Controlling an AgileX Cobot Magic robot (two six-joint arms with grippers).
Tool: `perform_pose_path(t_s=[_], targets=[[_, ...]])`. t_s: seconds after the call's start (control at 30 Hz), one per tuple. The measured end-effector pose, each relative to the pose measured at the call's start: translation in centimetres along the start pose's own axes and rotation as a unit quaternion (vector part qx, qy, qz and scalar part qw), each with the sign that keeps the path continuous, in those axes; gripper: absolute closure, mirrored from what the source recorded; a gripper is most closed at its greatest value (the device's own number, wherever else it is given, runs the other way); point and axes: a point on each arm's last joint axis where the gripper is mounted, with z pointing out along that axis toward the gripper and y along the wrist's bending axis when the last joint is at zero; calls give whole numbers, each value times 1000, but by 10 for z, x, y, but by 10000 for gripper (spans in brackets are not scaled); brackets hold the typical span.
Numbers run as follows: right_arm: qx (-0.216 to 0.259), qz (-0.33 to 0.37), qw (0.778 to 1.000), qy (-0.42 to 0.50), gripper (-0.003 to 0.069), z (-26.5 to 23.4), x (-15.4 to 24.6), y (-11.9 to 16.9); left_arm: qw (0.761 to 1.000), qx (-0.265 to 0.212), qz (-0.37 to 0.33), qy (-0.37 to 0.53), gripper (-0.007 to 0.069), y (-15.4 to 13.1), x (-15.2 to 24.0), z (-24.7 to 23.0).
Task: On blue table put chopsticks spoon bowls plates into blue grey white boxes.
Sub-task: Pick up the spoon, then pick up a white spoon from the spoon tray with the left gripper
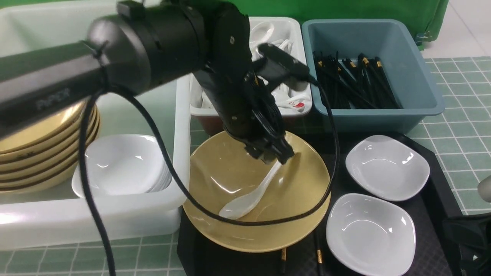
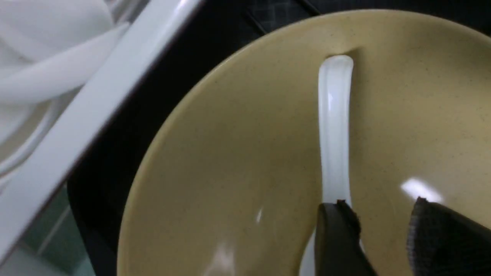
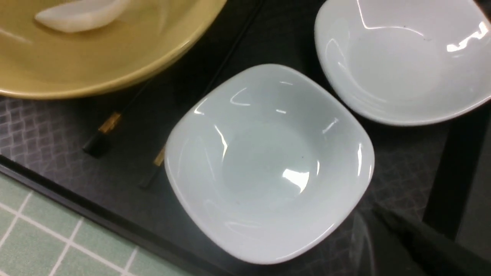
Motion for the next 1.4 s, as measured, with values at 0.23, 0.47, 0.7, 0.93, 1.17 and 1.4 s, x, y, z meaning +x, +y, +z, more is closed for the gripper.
perform_pose_path(t_s=[0.23, 0.47, 0.7, 0.93, 1.17, 1.4], targets=[[-6, 12, 1000, -5, 610, 0, -1, 1, 999, 19, 14, 43, 223, 3, 3, 51], [-6, 12, 1000, -5, 610, 0, -1, 1, 998, 26, 15, 50, 545, 3, 5, 64], [-6, 12, 1000, -5, 610, 0, -1, 1, 1000, 14, 22, 4, 544, 3, -10, 22], [-6, 13, 1000, -6, 610, 0, -1, 1, 971, -109, 54, -204, 544, 19, -59, -56], [-6, 13, 1000, -7, 610, 0, -1, 1, 925, -216, 94, -298, 478, 65, -81, -6], [-6, 13, 1000, -7, 610, 0, -1, 1, 970, -132, -89, -183, 314, 69, -60, -5]])
